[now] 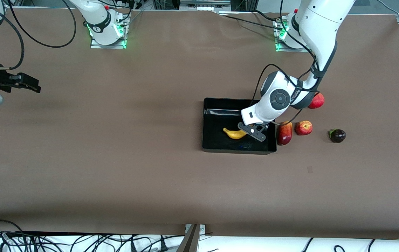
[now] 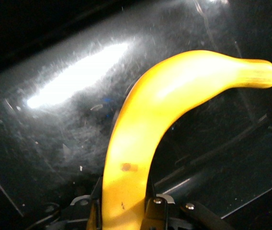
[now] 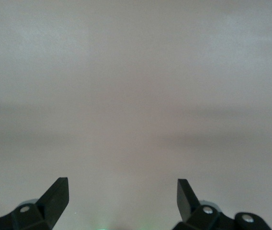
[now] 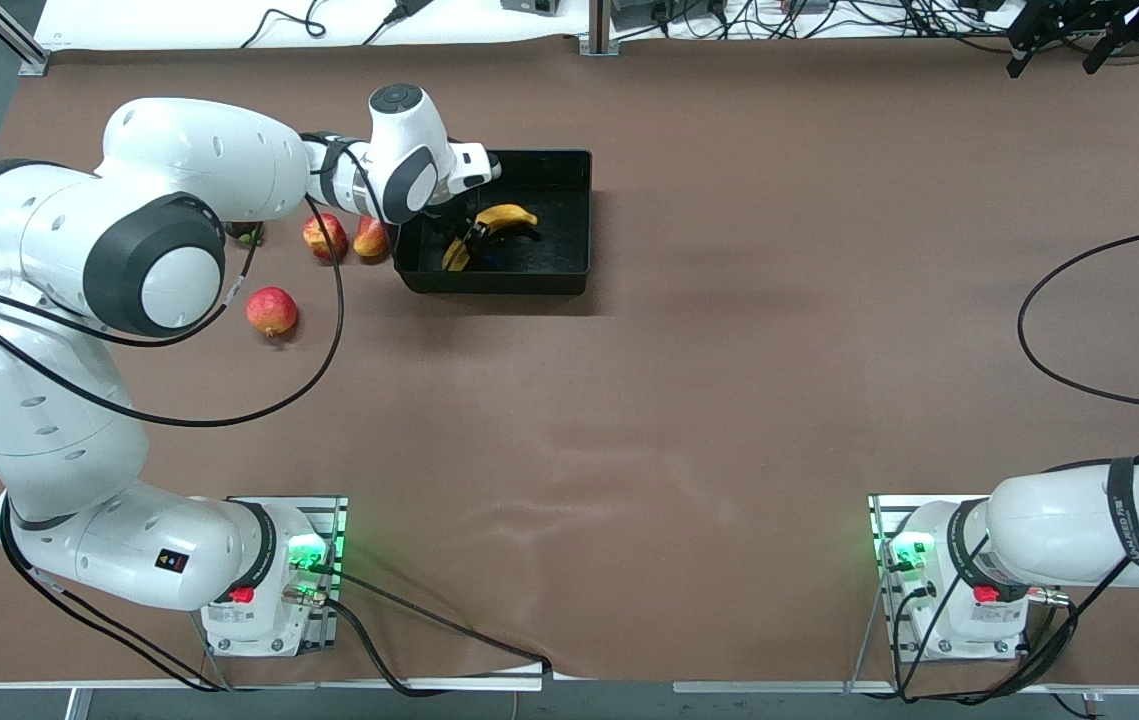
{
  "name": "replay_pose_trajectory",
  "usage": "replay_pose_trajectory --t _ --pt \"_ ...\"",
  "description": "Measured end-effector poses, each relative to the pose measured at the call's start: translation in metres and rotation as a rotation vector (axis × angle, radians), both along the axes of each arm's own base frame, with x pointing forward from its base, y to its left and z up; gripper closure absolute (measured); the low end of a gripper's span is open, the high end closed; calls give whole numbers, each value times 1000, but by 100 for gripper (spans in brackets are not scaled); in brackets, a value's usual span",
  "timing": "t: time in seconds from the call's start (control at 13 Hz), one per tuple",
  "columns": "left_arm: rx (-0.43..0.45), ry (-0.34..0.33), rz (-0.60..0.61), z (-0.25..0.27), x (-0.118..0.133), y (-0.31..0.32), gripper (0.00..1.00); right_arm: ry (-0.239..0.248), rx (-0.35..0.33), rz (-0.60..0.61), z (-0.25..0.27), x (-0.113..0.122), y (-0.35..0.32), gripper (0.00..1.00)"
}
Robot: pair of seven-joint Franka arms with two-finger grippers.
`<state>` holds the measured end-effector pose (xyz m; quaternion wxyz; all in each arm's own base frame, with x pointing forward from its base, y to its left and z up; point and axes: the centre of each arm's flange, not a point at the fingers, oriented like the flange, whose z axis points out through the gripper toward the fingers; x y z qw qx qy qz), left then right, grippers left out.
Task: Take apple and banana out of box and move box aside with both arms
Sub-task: 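Lower the left gripper and grasp the yellow banana, then place the banana beside the fruits while the right gripper reaches the tray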
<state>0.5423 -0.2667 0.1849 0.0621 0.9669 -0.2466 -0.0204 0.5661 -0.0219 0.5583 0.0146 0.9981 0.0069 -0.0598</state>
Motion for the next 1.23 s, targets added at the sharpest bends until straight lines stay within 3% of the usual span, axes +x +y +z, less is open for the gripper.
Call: replay_pose_trajectory --t 0.23,0.62,0.85,1.0,1.23 --pt "6 0 12 36 14 5 65 22 2 14 -1 -2 9 0" --pt "-28 68 120 142 27 61 65 79 13 64 -38 13 42 0" --pt "-46 65 97 179 44 121 65 45 1 67 -85 35 135 0" --pt "-46 53 69 174 56 170 65 14 15 20 -118 42 208 0" --pt "-38 51 2 142 80 252 65 9 101 -88 -158 47 309 0"
